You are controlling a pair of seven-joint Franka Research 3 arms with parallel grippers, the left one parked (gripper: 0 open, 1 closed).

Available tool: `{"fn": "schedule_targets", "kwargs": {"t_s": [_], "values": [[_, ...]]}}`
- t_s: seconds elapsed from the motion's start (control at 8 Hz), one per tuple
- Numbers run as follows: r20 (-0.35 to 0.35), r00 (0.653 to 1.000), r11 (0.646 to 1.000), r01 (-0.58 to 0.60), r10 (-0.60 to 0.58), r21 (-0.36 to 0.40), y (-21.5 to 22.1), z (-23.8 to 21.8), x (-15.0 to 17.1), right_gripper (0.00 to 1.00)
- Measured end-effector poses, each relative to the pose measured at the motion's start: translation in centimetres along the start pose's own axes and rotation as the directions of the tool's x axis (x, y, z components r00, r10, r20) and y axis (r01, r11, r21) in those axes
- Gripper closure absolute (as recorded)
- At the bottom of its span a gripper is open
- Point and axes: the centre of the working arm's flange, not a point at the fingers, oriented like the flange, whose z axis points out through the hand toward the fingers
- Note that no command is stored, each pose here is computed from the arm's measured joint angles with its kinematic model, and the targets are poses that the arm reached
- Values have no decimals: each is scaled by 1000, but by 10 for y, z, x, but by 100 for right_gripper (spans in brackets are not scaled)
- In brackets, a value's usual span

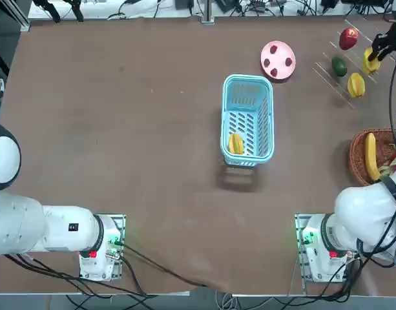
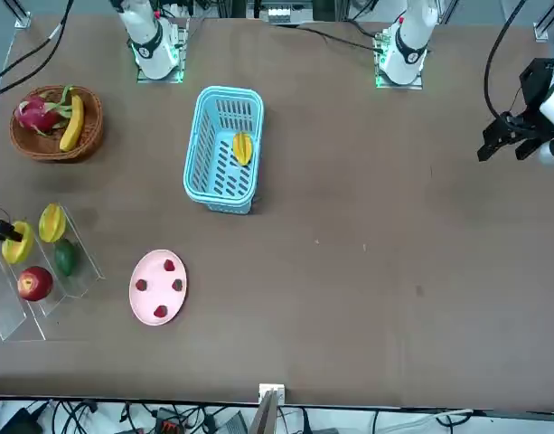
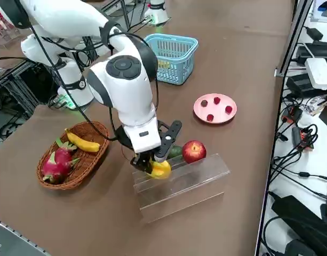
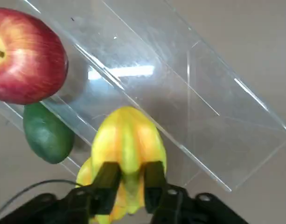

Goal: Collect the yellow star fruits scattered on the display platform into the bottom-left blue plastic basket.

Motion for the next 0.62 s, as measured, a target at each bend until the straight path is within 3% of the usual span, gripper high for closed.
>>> {"fn": "schedule_targets", "kwargs": {"t_s": [0.12,0.62], "values": [[-1,1000,1000,1,-1,2,-1,0,0,78],[11,1000,1000,6,-6,6,-5,-3,0,78]]}}
